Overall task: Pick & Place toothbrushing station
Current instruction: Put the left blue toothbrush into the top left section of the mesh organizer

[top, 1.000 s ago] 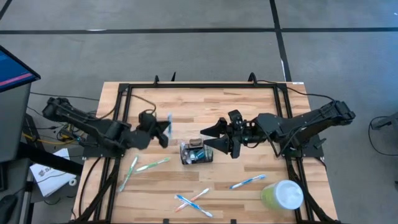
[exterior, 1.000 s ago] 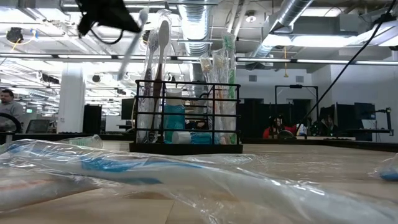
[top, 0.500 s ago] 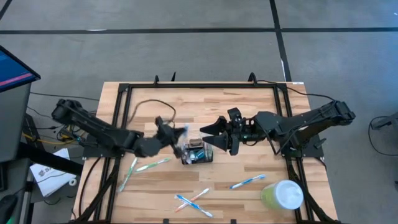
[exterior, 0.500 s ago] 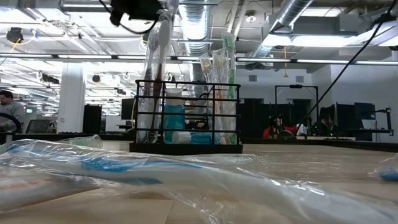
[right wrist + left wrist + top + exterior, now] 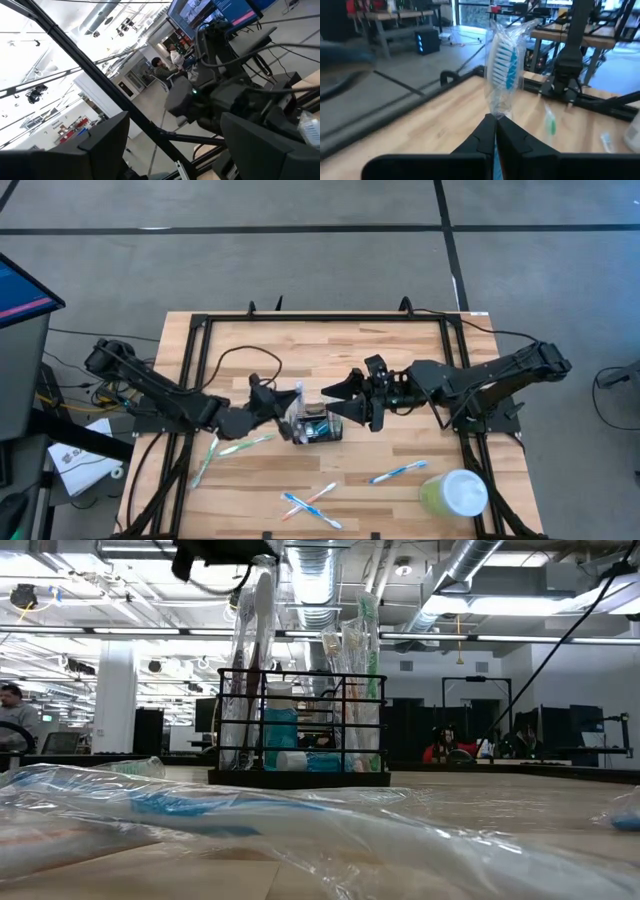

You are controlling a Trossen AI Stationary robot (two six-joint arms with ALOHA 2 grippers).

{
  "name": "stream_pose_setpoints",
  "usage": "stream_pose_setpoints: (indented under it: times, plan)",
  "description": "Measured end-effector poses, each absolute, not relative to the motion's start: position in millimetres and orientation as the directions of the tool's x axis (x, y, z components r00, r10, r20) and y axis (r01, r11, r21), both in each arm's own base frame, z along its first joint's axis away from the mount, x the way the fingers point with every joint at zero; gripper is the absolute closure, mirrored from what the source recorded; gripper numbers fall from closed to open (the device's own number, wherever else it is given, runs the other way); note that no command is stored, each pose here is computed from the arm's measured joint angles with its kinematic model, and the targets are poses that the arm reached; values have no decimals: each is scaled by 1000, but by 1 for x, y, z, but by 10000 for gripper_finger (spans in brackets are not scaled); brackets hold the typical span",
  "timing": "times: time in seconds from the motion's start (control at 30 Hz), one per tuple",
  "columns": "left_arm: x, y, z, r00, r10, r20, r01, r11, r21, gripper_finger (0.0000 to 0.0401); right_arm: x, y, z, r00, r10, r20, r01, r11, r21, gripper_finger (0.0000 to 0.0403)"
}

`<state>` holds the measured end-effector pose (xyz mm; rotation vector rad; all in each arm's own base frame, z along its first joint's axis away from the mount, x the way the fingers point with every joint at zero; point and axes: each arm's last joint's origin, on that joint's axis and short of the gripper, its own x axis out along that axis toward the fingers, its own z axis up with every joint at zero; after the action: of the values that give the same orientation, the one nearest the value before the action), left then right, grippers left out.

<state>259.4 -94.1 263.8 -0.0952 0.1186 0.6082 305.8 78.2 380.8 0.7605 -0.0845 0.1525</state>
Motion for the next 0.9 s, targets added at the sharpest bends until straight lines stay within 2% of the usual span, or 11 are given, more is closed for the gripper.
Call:
stream_pose_setpoints:
  times: [0.2, 0.33, 0.5, 0.9]
  plan:
    - [232, -85, 241, 823, 562, -86, -565, 793, -225, 401, 306, 79, 380, 986, 110, 126, -167, 715, 679, 98]
    - [219, -80, 236, 843, 534, -60, -528, 803, -277, 401, 306, 79, 380, 986, 111, 124, -166, 715, 679, 98]
    - [215, -79, 232, 872, 486, -68, -483, 826, -290, 401, 306, 79, 380, 986, 111, 124, -166, 716, 679, 98]
    - [221, -81, 210, 866, 485, -121, -499, 830, -248, 401, 308, 76, 378, 987, 102, 121, -157, 723, 673, 98]
